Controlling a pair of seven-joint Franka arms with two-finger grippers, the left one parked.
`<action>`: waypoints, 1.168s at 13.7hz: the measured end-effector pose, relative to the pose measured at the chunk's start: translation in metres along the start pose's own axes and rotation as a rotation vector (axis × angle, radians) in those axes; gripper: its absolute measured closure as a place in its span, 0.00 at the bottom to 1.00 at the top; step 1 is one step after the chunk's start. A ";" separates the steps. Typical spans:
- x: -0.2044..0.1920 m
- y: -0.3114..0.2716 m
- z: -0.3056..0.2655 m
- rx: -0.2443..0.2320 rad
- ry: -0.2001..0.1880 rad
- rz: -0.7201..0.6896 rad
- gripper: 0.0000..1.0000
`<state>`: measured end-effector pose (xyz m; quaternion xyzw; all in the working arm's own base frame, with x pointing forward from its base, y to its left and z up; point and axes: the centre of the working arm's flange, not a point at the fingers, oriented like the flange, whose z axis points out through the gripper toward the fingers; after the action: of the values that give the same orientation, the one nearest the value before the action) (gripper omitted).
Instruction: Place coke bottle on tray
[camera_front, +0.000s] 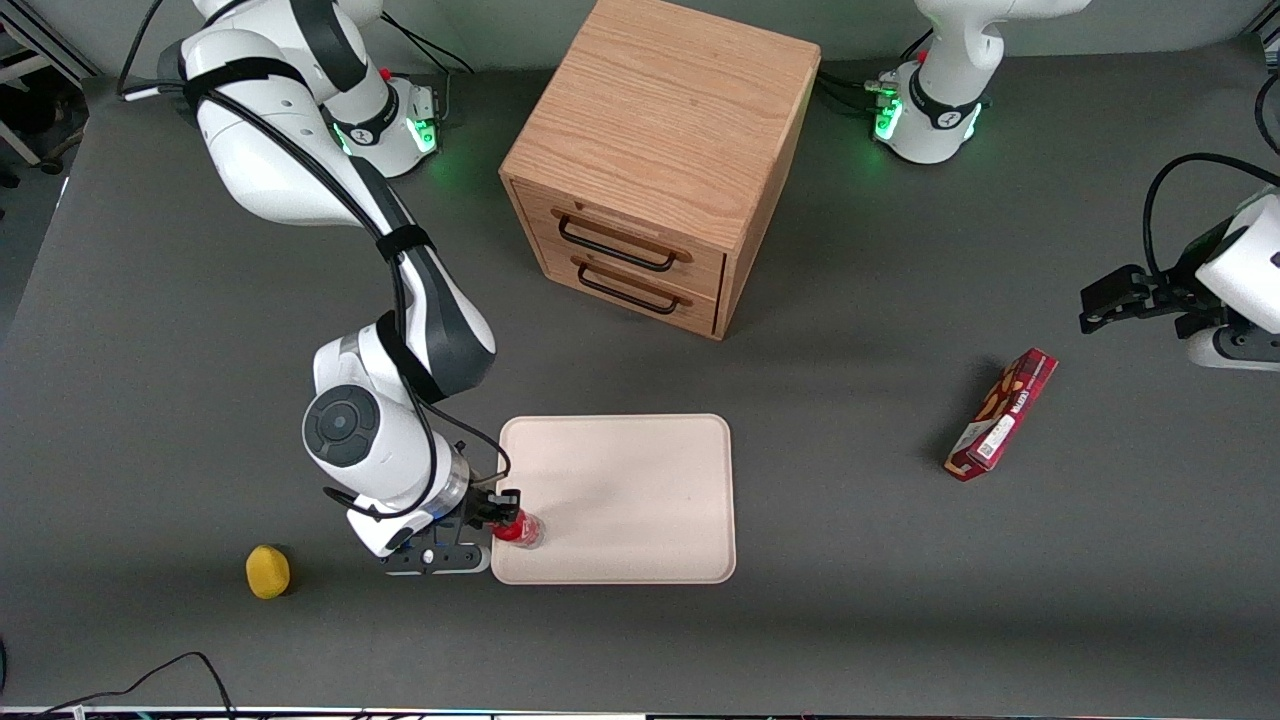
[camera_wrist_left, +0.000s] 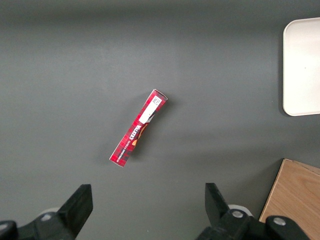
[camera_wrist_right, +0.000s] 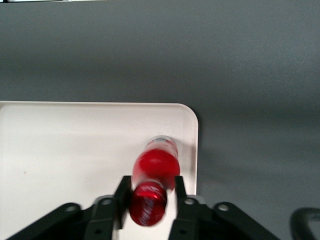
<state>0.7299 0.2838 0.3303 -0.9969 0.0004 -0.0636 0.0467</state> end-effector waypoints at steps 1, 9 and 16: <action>0.000 0.000 0.001 0.000 -0.002 0.001 0.41; 0.005 0.006 -0.087 -0.008 0.015 0.011 0.00; -0.018 0.089 -0.221 -0.063 -0.069 0.112 0.00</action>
<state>0.6849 0.1745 0.5384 -0.9979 0.0563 -0.0265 0.0186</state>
